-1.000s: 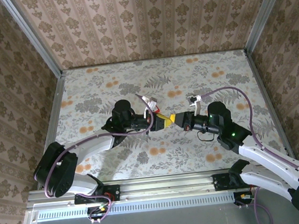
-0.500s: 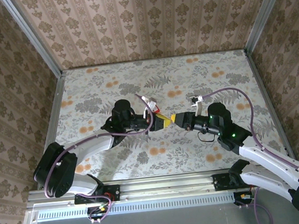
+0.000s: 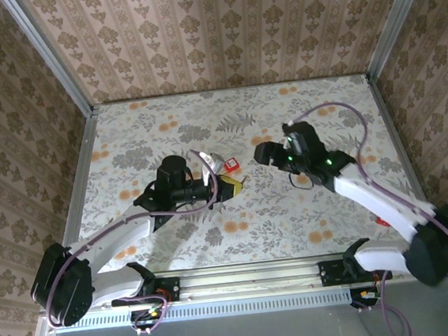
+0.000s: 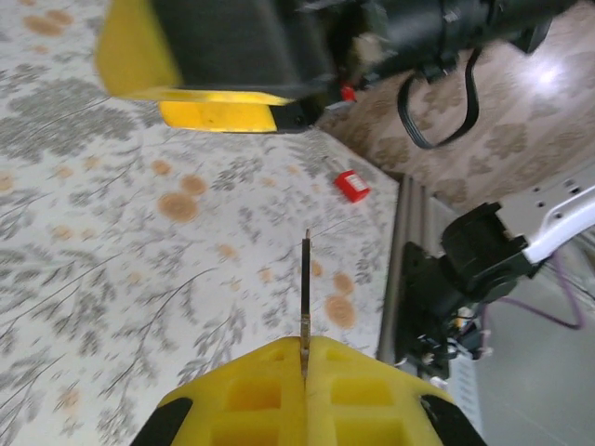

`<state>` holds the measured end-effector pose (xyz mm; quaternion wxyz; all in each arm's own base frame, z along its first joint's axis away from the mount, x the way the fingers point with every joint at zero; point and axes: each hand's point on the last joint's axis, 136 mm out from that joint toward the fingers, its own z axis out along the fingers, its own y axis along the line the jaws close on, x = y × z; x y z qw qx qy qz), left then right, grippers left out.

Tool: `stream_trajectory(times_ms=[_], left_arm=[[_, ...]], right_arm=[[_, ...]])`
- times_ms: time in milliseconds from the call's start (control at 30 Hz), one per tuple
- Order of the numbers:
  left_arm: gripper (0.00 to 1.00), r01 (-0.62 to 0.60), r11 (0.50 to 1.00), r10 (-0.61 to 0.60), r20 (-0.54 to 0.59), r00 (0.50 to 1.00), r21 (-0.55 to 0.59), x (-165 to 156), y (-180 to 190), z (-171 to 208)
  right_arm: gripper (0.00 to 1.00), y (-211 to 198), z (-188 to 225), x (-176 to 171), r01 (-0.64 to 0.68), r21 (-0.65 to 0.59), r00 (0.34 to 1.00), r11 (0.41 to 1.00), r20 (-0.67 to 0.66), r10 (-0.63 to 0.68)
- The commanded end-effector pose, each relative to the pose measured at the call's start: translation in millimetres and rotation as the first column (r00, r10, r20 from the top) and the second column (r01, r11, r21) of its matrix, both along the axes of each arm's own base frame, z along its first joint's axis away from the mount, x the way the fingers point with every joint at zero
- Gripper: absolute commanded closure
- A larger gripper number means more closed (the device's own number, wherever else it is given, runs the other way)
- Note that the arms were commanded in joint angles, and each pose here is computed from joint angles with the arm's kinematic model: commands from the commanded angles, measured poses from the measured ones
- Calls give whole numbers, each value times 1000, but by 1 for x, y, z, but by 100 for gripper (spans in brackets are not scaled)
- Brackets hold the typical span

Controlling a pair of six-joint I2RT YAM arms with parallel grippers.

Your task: Unlock with the key

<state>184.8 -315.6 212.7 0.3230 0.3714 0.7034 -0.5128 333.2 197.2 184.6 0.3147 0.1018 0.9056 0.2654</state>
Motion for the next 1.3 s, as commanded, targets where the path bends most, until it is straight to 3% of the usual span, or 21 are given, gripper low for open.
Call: stream_trajectory(times_ms=[0, 133, 233, 367, 467, 633, 733, 933, 1267], left_arm=[[100, -81, 993, 80, 8, 997, 90, 5, 17, -24], [100, -156, 982, 155, 13, 988, 104, 8, 32, -29], [100, -184, 979, 183, 10, 983, 86, 6, 42, -25], [100, -239, 967, 239, 18, 971, 83, 5, 59, -16], [100, -294, 953, 293, 29, 956, 78, 7, 71, -8], [100, -341, 939, 340, 27, 940, 42, 10, 82, 4], [100, -352, 935, 351, 25, 936, 33, 10, 86, 8], [100, -359, 933, 359, 23, 933, 26, 8, 90, 14], [100, -372, 928, 372, 17, 928, 32, 11, 92, 13]], right_arm=[[22, 10, -39, 8, -21, -145, 991, 989, -136, 1], [22, 45, -62, 32, -80, -185, 981, 980, -189, 44], [27, 62, -77, 47, -200, -299, 969, 933, -200, 143], [28, 61, -103, 45, -395, -422, 913, 816, -275, 300], [28, 44, -111, 41, -478, -532, 877, 699, -332, 347], [25, 41, -119, 39, -566, -602, 822, 563, -364, 437], [24, 48, -130, 45, -600, -637, 793, 484, -395, 463], [23, 60, -153, 56, -641, -667, 752, 379, -447, 484], [22, 67, -158, 81, -622, -728, 752, 290, -450, 482]])
